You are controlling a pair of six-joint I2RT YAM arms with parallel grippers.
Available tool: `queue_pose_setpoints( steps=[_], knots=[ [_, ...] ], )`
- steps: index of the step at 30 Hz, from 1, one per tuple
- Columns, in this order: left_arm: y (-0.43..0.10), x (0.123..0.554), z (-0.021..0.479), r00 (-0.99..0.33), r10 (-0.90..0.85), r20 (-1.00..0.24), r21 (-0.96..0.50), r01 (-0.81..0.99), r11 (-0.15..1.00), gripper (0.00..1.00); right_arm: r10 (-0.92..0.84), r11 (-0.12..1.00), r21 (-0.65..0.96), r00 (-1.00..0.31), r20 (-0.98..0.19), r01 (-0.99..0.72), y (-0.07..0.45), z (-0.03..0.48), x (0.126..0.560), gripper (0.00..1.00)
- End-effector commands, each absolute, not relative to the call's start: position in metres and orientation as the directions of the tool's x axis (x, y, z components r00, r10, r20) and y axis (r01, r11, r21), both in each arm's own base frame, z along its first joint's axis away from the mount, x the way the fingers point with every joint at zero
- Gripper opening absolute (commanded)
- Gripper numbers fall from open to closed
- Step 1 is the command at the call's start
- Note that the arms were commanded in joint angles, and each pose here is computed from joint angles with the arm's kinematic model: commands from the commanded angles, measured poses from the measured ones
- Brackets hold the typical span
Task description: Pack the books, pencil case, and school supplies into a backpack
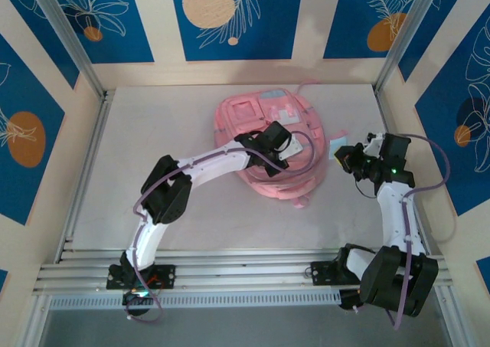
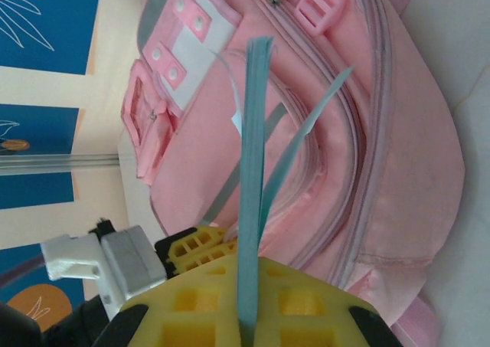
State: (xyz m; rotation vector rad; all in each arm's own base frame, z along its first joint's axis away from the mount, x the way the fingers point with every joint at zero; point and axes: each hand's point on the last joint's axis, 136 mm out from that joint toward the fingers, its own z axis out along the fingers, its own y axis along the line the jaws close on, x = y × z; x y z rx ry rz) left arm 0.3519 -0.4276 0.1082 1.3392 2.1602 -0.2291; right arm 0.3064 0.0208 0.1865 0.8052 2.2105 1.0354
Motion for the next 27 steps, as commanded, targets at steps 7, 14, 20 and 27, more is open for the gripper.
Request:
queue_pose_setpoints(
  steps=[7, 14, 20, 27],
  knots=[
    [-0.405, 0.387, 0.209, -0.539, 0.417, -0.732, -0.179, 0.742, 0.646, 0.00, 0.686, 0.473, 0.849, -0.703, -0.188, 0.234, 0.042, 0.184, 0.294, 0.00],
    [-0.404, 0.402, 0.240, -0.600, 0.260, -0.757, -0.346, 0.705, 0.619, 0.00, 0.566, 0.452, 0.883, -0.806, -0.174, 0.127, 0.104, 0.186, 0.306, 0.00],
    [-0.410, 0.398, 0.262, -0.601, 0.211, -0.771, -0.398, 0.713, 0.577, 0.00, 0.417, 0.460, 0.885, -0.897, -0.145, 0.071, 0.170, 0.191, 0.330, 0.00],
    [-0.414, 0.391, 0.288, -0.592, 0.162, -0.790, -0.435, 0.726, 0.532, 0.00, 0.358, 0.391, 0.918, -0.929, -0.091, 0.061, 0.217, 0.179, 0.358, 0.00]
  ],
)
